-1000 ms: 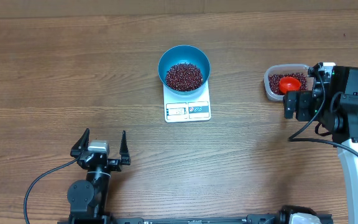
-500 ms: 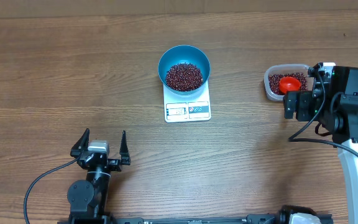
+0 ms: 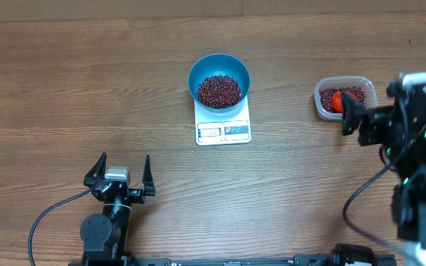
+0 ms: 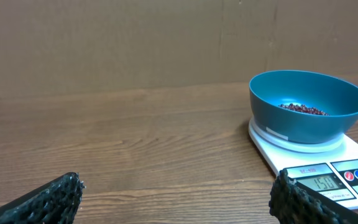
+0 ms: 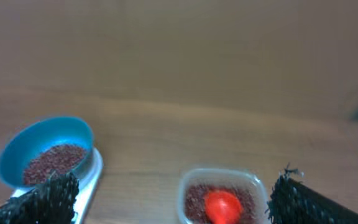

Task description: Scoop item into bowl and weigh 150g on scale

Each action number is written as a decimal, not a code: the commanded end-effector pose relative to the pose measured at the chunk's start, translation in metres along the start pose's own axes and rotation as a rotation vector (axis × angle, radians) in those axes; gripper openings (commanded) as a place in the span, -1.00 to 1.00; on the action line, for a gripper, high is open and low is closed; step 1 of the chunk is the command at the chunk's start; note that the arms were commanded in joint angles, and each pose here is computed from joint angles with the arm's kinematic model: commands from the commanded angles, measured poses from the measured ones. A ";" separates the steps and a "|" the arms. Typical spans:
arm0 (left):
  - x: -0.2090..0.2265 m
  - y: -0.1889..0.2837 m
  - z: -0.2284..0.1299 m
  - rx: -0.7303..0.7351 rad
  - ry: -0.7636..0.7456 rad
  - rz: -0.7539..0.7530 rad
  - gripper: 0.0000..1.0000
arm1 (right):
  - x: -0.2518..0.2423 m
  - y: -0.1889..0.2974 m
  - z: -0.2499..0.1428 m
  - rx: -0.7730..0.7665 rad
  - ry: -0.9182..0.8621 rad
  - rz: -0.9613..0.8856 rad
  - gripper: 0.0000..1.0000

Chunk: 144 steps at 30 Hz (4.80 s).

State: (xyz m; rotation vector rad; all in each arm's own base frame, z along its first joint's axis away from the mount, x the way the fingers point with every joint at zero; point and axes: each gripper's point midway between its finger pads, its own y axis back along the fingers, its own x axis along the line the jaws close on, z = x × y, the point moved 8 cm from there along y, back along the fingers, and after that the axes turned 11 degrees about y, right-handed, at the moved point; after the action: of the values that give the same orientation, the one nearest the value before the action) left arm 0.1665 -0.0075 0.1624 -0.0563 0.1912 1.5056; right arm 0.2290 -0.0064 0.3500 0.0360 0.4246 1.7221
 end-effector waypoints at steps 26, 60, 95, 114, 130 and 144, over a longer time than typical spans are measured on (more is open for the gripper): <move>0.001 0.000 0.000 -0.007 -0.022 0.009 0.99 | 0.050 0.004 -0.147 -0.456 -0.290 -0.031 1.00; 0.001 0.000 0.000 -0.006 -0.022 0.009 0.99 | 0.051 0.006 -0.181 -0.277 -0.320 -0.141 1.00; 0.001 0.000 0.000 -0.006 -0.022 0.009 0.99 | 0.060 0.005 -0.179 -0.275 -0.075 -0.092 1.00; 0.001 0.000 0.000 -0.006 -0.022 0.009 1.00 | 0.059 0.005 -0.178 -0.278 -0.114 -0.104 1.00; 0.001 0.000 0.000 -0.006 -0.022 0.009 0.99 | 0.059 0.005 -0.178 -0.278 -0.113 -0.104 1.00; 0.001 0.000 0.000 -0.006 -0.022 0.009 0.99 | 0.059 0.005 -0.178 -0.278 -0.114 -0.104 1.00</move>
State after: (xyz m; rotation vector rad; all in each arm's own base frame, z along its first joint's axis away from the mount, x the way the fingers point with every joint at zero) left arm 0.1665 -0.0075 0.1624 -0.0543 0.1890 1.5060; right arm 0.1660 0.0023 0.1753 -0.0878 0.1077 1.6560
